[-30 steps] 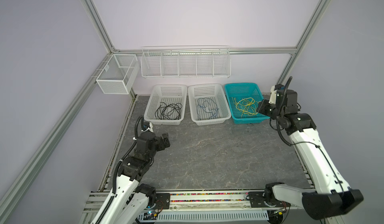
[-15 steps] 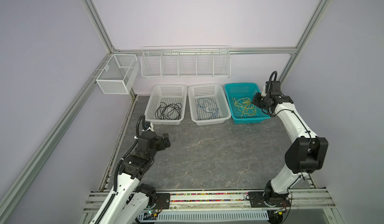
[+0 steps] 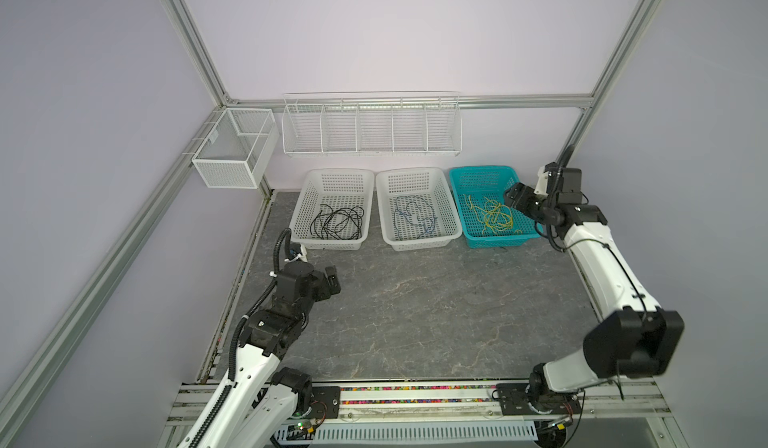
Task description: Untangle the cables
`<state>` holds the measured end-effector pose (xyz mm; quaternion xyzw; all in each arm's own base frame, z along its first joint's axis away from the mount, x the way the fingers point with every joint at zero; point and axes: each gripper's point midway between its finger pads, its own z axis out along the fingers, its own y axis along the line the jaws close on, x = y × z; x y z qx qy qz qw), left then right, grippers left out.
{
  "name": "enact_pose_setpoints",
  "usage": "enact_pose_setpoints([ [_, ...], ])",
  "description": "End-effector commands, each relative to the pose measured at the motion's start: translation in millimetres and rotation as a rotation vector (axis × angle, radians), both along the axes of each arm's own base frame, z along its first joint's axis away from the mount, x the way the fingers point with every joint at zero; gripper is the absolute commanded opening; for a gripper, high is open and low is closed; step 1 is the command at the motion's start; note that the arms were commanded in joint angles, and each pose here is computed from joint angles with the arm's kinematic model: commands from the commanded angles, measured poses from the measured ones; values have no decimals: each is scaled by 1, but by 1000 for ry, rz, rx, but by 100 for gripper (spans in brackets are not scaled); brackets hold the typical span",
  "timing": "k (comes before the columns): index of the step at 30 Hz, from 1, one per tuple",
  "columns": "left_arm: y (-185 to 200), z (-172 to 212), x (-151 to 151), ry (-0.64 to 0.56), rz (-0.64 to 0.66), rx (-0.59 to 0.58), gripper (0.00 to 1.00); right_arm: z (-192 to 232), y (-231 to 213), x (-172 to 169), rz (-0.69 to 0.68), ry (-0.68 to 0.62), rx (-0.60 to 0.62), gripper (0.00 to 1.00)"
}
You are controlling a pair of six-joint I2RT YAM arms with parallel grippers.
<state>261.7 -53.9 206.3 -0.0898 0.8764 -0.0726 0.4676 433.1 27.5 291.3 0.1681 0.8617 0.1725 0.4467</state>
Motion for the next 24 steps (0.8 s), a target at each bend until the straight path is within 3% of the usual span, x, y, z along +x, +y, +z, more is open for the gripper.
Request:
enact_pose_setpoints([
  [1, 10, 1, 2, -26, 55, 32, 100, 29, -7, -21, -30, -165, -50, 88],
  [8, 40, -4, 10, -73, 208, 150, 100, -12, -47, -78, -180, -211, -261, 88],
  [11, 49, -4, 16, -115, 241, 224, 100, -43, -64, -95, -254, -173, -322, 88],
  [16, 46, -4, 31, -254, 241, 228, 100, -95, -79, -102, -287, -146, -442, 88],
  [20, 52, -7, 37, -351, 247, 284, 99, -106, -79, -102, -297, -264, -432, 88],
  [24, 64, -29, 48, -302, 277, 295, 99, -119, -73, -87, -236, -257, -475, 88],
])
